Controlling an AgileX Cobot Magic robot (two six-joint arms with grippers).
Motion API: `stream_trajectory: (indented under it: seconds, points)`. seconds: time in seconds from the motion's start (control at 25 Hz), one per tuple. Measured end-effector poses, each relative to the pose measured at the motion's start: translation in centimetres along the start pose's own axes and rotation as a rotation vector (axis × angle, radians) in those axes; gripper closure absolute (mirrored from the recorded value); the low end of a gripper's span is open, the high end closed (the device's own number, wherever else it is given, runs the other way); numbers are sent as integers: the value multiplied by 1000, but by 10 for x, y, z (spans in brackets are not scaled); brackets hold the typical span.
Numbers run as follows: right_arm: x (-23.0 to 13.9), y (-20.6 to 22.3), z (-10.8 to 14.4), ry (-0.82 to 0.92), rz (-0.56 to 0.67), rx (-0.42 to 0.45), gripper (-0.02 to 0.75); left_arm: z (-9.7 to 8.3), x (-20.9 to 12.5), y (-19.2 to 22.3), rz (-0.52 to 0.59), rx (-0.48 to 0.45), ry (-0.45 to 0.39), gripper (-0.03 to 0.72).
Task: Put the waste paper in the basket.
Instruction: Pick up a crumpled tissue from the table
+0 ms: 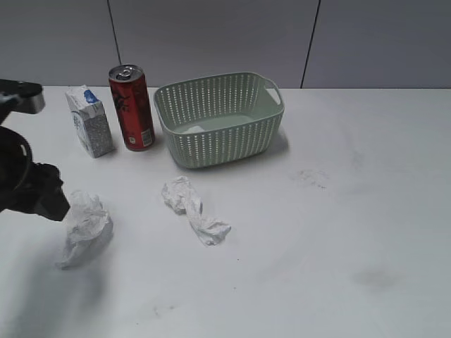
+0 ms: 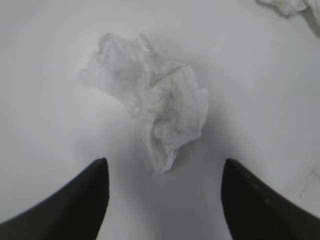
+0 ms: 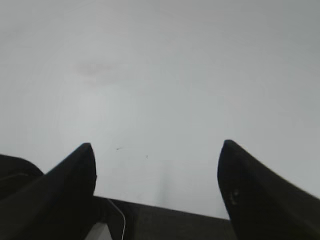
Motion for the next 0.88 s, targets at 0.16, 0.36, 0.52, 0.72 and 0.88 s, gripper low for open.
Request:
stream_trajectory:
  seconds: [0.16, 0.36, 0.52, 0.72, 0.88]
  points:
    - [-6, -17, 1, -12, -128, 19, 167, 1, 21, 25, 46, -8, 45, 153]
    - [-13, -32, 1, -22, -244, 36, 167, 12, 35, 57, 119, 0, 79, 153]
    - [-16, -38, 1, -27, -291, 42, 167, 18, 34, 82, 180, -6, 86, 153]
    - [-17, -38, 1, -27, -297, 43, 167, 20, 28, 103, 235, -19, 84, 154]
    - [-17, -38, 1, -27, -297, 43, 167, 22, 30, 105, 235, -14, 91, 206]
Point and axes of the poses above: a point on each arm's last joint axis where the gripper is mounted, y pointing out along that axis toward the gripper, z along the wrist's bending axis when the last joint is at zero, x = y × z, the point moved 2 cm from there along y, pointing out along that axis toward the gripper, and after that the axes turned 12 degrees about y, right-handed, at the moved point
